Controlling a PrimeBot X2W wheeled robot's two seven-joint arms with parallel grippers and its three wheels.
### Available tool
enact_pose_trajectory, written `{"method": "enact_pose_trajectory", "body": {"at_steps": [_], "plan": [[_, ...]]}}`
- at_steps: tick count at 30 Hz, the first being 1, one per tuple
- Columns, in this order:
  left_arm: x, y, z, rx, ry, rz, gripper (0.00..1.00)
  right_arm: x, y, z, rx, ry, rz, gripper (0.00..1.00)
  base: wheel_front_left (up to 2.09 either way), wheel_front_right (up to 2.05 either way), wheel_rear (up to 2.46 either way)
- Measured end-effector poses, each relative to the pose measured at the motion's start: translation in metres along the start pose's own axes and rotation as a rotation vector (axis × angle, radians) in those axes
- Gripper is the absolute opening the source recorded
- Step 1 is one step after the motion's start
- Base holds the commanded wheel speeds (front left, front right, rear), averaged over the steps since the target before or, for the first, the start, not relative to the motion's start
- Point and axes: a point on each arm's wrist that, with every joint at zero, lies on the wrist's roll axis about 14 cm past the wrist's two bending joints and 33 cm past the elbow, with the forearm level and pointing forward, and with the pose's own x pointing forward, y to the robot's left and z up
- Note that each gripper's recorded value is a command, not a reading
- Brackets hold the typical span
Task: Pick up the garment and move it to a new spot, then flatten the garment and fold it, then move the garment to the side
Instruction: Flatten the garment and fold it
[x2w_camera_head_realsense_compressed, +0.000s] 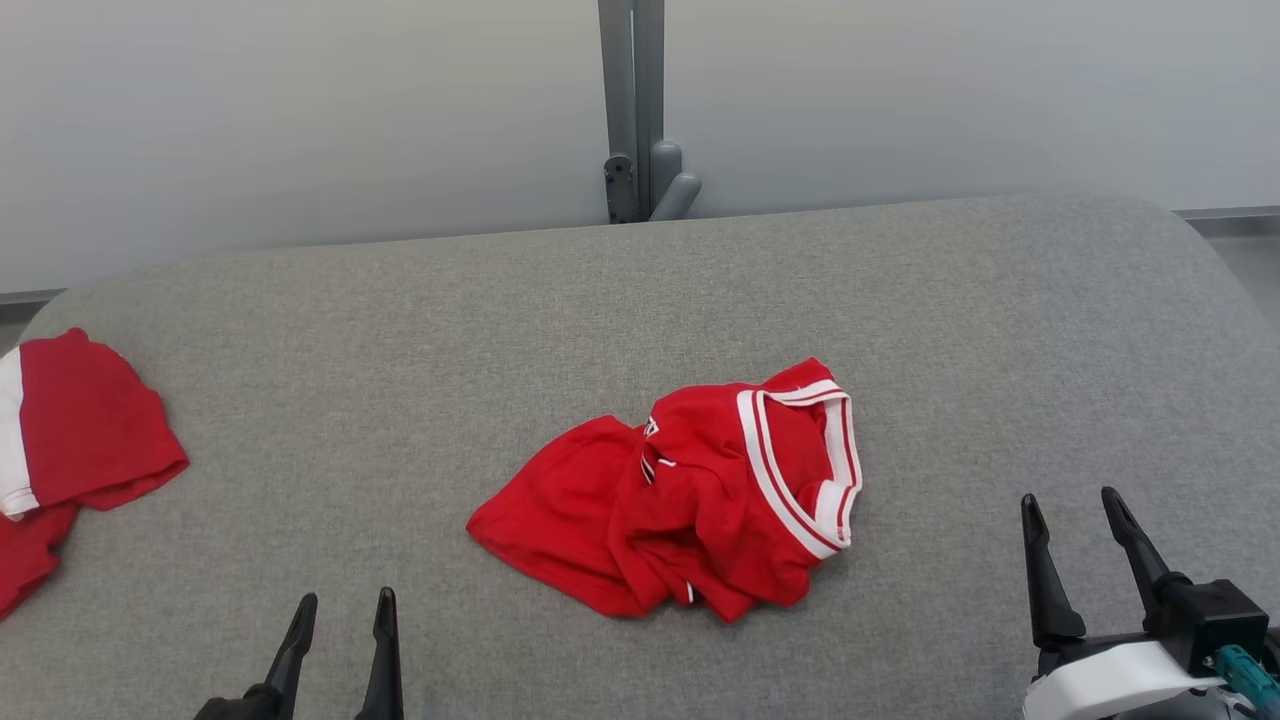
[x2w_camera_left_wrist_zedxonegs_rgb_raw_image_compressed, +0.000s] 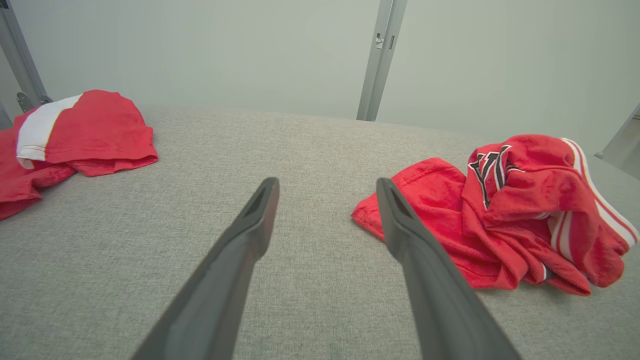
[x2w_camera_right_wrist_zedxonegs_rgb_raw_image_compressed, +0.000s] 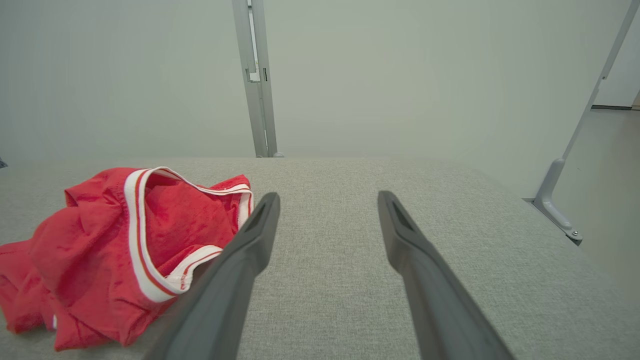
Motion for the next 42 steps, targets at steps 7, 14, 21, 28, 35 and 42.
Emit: {"method": "enact_pose_trajectory", "body": {"at_steps": [7, 14, 21, 28, 35, 42], "plan": [[0.001, -0.001, -0.004, -0.004, 0.012, -0.003, 1.00, 0.000, 0.000, -0.003, 0.002, 0.008, -0.001, 1.00, 0.00, 0.00, 0.00], [0.002, -0.002, -0.006, -0.005, 0.019, -0.006, 1.00, 0.000, 0.000, -0.004, 0.004, 0.012, -0.002, 1.00, 0.00, 0.00, 0.00], [0.003, -0.005, -0.007, -0.007, 0.023, -0.015, 1.00, -0.001, 0.001, -0.005, 0.007, 0.016, -0.004, 1.00, 0.00, 0.00, 0.00], [0.008, -0.008, -0.006, -0.007, 0.018, -0.025, 1.00, 0.000, 0.001, -0.007, 0.010, 0.020, -0.006, 1.00, 0.00, 0.00, 0.00], [0.023, -0.026, -0.009, 0.012, 0.034, -0.102, 1.00, 0.000, 0.001, -0.009, 0.010, 0.028, -0.006, 1.00, 0.00, 0.00, 0.00], [0.044, -0.044, -0.023, 0.042, 0.089, -0.197, 1.00, 0.003, -0.002, -0.009, 0.004, 0.030, -0.011, 1.00, 0.00, 0.00, 0.00]]}}
